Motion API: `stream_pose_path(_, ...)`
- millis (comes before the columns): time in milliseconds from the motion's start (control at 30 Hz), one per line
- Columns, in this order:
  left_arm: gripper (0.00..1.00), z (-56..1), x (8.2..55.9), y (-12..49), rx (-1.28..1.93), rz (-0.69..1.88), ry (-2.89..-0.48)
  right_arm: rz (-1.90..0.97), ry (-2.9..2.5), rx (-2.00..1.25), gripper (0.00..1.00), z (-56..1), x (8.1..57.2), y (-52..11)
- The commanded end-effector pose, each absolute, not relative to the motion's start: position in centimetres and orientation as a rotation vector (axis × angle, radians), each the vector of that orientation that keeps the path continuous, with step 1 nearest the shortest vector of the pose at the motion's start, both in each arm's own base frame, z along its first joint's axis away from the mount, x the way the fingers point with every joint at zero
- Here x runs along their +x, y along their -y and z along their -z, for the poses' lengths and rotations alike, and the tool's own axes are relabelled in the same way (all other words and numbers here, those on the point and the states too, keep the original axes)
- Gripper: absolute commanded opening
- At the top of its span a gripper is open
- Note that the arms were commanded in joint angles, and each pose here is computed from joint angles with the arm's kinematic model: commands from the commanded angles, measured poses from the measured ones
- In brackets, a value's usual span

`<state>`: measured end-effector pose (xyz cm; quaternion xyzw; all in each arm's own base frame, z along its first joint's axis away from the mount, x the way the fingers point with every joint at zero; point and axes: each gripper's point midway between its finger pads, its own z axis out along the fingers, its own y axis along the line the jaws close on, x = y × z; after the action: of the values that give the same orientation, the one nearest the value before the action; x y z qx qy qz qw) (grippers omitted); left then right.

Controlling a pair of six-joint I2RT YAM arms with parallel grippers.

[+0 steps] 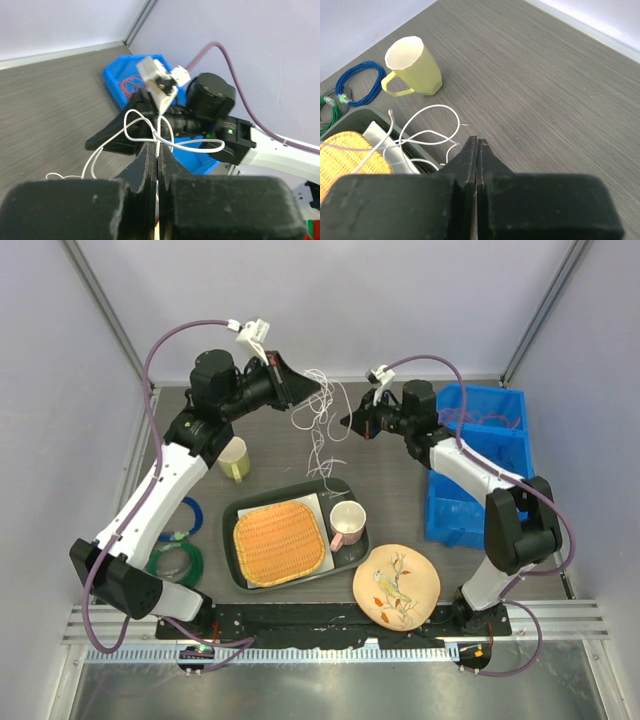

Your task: Untangle the cables

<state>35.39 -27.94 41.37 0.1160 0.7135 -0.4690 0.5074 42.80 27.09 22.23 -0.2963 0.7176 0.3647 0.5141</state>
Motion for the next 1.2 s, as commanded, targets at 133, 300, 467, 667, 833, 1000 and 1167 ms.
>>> stream_pose_path(133, 0.0, -43.0, 34.6, 26.9, 0.309, 1.079, -1.667, -0.742, -1.441, -0.806, 0.07, -30.5, 39.9, -25.4)
stream_pose_path(300, 0.0, -42.3, 34.8, 26.7, 0.308, 1.055, -1.686, -0.751, -1.411, -0.727, 0.41, -33.7, 38.5, -24.6)
stream_pose_path(467, 0.0, -41.8, 34.7, 27.0, 0.329, 1.064, -1.693, -0.809, -1.394, -0.703, 0.66, -35.5, 37.1, -24.7)
stream_pose_path(667, 0.0, -41.1, 34.7, 27.4, 0.361, 1.077, -1.704, -0.921, -1.414, -0.717, 0.81, -36.1, 36.7, -26.2)
stream_pose_path(833, 0.0, -40.5, 35.1, 27.5, 0.372, 1.064, -1.719, -0.904, -1.489, -0.661, 0.82, -35.6, 38.0, -26.2)
stream_pose_path(1000, 0.0, -40.0, 35.1, 27.5, 0.382, 1.05, -1.728, -0.718, -1.569, -0.455, 0.82, -36.3, 39.7, -22.9)
stream_pose_path(1167, 0.0, -39.7, 35.0, 27.6, 0.395, 1.058, -1.723, -0.55, -1.567, -0.306, 0.86, -37.4, 39.8, -19.3)
